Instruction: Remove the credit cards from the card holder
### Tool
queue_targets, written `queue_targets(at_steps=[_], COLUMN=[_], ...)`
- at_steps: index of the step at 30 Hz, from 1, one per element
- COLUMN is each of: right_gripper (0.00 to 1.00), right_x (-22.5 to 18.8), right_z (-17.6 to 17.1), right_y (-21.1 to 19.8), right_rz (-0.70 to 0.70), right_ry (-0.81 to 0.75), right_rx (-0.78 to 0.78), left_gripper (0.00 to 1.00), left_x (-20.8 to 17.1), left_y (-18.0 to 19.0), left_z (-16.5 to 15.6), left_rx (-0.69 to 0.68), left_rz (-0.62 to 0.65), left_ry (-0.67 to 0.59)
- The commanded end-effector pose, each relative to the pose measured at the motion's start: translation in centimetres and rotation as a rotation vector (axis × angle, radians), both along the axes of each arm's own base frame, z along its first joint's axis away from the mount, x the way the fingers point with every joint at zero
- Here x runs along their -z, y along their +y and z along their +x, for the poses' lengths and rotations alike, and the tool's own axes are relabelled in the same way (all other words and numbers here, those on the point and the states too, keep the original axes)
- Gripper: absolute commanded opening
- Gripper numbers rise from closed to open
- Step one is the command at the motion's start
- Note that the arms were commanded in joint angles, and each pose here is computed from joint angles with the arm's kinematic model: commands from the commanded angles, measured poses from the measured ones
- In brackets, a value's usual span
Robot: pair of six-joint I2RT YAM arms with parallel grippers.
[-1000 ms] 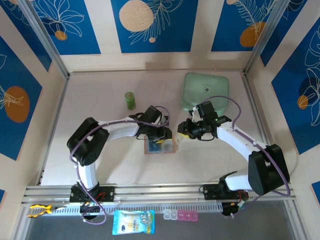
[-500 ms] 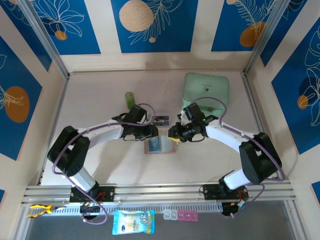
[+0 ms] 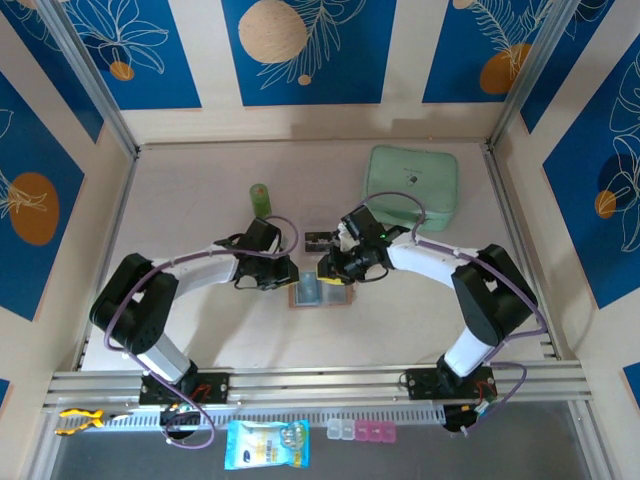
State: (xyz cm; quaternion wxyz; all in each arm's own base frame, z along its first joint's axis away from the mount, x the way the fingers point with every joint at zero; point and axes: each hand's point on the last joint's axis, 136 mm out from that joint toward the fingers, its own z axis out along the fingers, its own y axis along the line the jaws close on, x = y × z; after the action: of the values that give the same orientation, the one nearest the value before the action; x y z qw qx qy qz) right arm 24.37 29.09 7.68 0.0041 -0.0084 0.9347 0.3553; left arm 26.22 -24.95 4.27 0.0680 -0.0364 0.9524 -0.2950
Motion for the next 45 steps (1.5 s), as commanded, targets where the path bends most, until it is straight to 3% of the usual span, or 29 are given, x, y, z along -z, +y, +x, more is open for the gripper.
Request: queue_targets(at_steps=[1, 45], right_gripper=[0.29, 0.24], right_x=[-0.1, 3.0], right_z=[0.1, 0.0], right_y=[0.7, 2.3], right_rz=[-0.001, -0.017], right_ry=[0.009, 0.068], right_rx=[-0.004, -0.058], left_gripper=[0.17, 0.12], left_x=[0.3, 2.9], left_y=[0.2, 1.2], left_z=[-0.5, -1.5], left_rx=[0.013, 0.014], left_rz=[-0.013, 0.046], left_ry=[0.012, 0.075])
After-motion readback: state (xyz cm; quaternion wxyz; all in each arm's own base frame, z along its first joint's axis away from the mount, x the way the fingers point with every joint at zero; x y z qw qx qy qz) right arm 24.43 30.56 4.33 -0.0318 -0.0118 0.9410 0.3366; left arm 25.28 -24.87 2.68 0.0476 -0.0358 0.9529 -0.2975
